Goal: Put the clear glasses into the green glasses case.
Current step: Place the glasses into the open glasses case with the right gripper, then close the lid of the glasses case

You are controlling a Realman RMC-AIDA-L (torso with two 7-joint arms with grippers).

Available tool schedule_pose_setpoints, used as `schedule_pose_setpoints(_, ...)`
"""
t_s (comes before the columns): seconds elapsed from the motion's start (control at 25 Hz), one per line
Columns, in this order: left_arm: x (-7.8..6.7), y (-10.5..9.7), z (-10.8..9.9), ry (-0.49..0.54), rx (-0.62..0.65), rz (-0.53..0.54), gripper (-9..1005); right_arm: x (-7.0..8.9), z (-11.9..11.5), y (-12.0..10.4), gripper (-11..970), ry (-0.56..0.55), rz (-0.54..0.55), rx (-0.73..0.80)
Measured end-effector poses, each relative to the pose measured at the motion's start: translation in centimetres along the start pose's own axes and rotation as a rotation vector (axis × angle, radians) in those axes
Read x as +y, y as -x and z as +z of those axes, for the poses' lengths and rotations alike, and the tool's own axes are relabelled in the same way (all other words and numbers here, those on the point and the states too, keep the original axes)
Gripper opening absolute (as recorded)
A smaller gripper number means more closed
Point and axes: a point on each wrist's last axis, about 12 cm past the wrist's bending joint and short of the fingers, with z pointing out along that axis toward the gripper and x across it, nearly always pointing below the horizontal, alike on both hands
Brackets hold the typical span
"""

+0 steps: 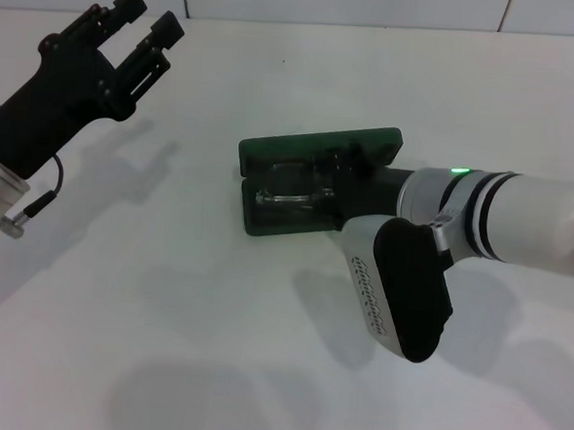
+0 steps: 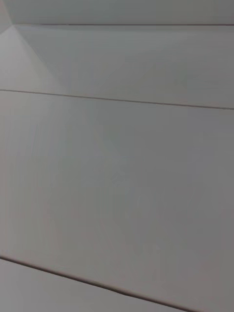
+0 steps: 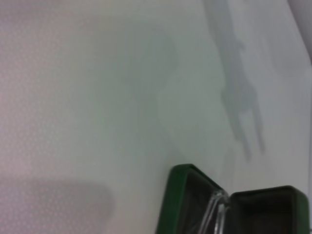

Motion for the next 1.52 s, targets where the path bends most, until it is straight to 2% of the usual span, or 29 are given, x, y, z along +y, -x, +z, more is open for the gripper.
schedule_pose_setpoints(0.24, 0.1, 0.0, -0.2, 0.004, 0.002, -0.001, 561, -0.1, -0.6, 0.0, 478, 0.066, 0.011, -0.004)
schedule_pose_setpoints(0.56, 0.0, -0.1, -0.5, 0.011, 0.005, -0.004, 561, -1.7, -2.2, -0.2, 478, 0.046, 0.114, -0.061)
schedule_pose_setpoints(0.72, -0.1, -0.2, -0.5, 0.012, 0.001, -0.003, 561, -3.0, -4.6, -1.4, 479, 0.046, 0.242, -0.184)
schedule_pose_setpoints(0.76, -0.1, -0.1, -0.4, 0.017, -0.005, -0.001, 561, -3.7, -6.2, -2.5, 479, 0.032, 0.328, -0.273)
schedule_pose_setpoints(0.8, -0.1, -0.1, -0.4, 0.017, -0.005, -0.001, 561, -3.7, -6.2, -2.5, 479, 0.032, 0.328, -0.273)
schedule_pose_setpoints(0.96, 0.1, 0.0, -0.6, 0.041, -0.017, 0.001, 561, -4.4, -8.6, -6.2, 479, -0.075, 0.537, -0.406)
schedule_pose_setpoints(1.08, 0.2, -0.2, -0.6, 0.064, -0.012, -0.004, 560, -3.6, -9.4, -9.5, 479, -0.219, 0.733, -0.479)
schedule_pose_setpoints(1.24, 0.6, -0.7, -0.1, 0.116, 0.001, -0.015, 560, -1.4, -9.8, -13.0, 480, -0.406, 0.945, -0.574)
schedule_pose_setpoints(1.36, 0.6, -1.4, 0.6, 0.162, 0.017, -0.02, 560, 0.0, -9.7, -14.5, 480, -0.494, 1.042, -0.611)
schedule_pose_setpoints(1.52, 0.1, -2.2, 1.6, 0.182, 0.034, 0.029, 560, 1.3, -9.2, -15.4, 480, -0.596, 1.147, -0.613)
